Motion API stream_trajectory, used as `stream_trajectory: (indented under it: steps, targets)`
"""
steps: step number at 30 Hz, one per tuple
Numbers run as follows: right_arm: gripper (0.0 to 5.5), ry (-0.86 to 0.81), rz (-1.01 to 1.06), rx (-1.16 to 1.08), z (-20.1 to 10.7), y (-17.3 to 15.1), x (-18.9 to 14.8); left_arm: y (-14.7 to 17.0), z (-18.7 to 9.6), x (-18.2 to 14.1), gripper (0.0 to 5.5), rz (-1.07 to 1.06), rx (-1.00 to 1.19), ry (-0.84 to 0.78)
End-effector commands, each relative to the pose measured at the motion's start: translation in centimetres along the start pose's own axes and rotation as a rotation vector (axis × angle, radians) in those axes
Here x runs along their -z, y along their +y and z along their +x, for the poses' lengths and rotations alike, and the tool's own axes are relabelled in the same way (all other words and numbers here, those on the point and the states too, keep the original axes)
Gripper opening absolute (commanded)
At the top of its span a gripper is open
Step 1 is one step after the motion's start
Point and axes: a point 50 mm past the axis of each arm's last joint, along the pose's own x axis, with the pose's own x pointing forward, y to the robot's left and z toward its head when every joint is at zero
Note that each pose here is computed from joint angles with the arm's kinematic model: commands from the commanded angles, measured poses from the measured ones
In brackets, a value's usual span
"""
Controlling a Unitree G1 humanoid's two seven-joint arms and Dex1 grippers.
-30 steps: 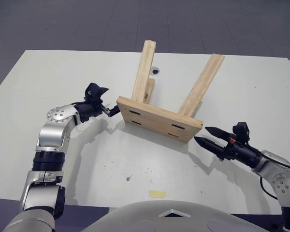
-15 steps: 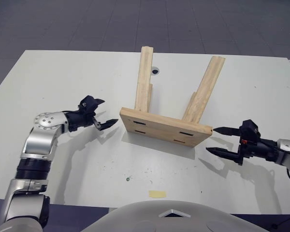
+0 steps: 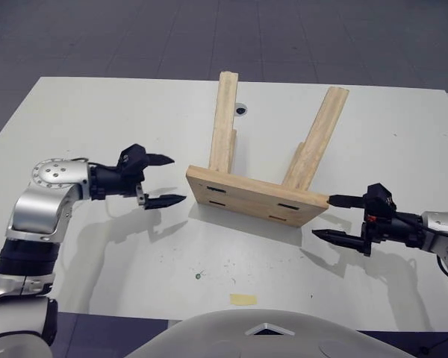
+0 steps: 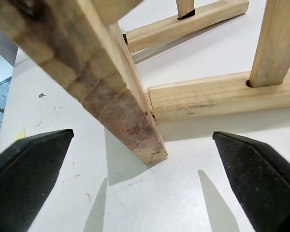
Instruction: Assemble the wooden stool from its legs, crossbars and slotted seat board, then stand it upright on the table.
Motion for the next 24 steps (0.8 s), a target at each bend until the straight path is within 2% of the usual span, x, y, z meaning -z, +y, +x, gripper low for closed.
stream_trajectory:
  steps: [1,3,9,15,20,22,24]
  targets:
    - [5.4,-0.004,-0.008,-0.017,0.9,-0.5,-0.4,-0.4,1.3,1.1,4.9,-0.008,0.043,0.041]
    - [5.4,-0.002,-0.009,-0.033,1.4,-0.7,-0.4,-0.7,1.4,1.8,4.59,-0.023,0.079,0.066]
    - [4.55,-0.013,0.023,-0.066,2.4,-0.7,0.0,-0.9,2.6,2.5,3.69,-0.046,0.125,0.066]
    - [3.47,-0.016,0.08,-0.088,2.9,-0.8,0.8,-1.6,3.5,3.4,2.56,-0.087,0.198,0.109]
    - [2.71,-0.016,0.114,-0.108,3.1,-0.6,1.2,-1.9,3.4,3.4,1.81,-0.13,0.219,0.089]
    - [2.37,-0.026,0.137,-0.126,3.3,-0.5,1.2,-1.9,3.2,3.1,1.75,-0.162,0.227,0.069]
    - [2.34,-0.036,0.17,-0.16,3.4,-0.1,1.1,-2.1,2.7,2.7,1.75,-0.221,0.268,0.051]
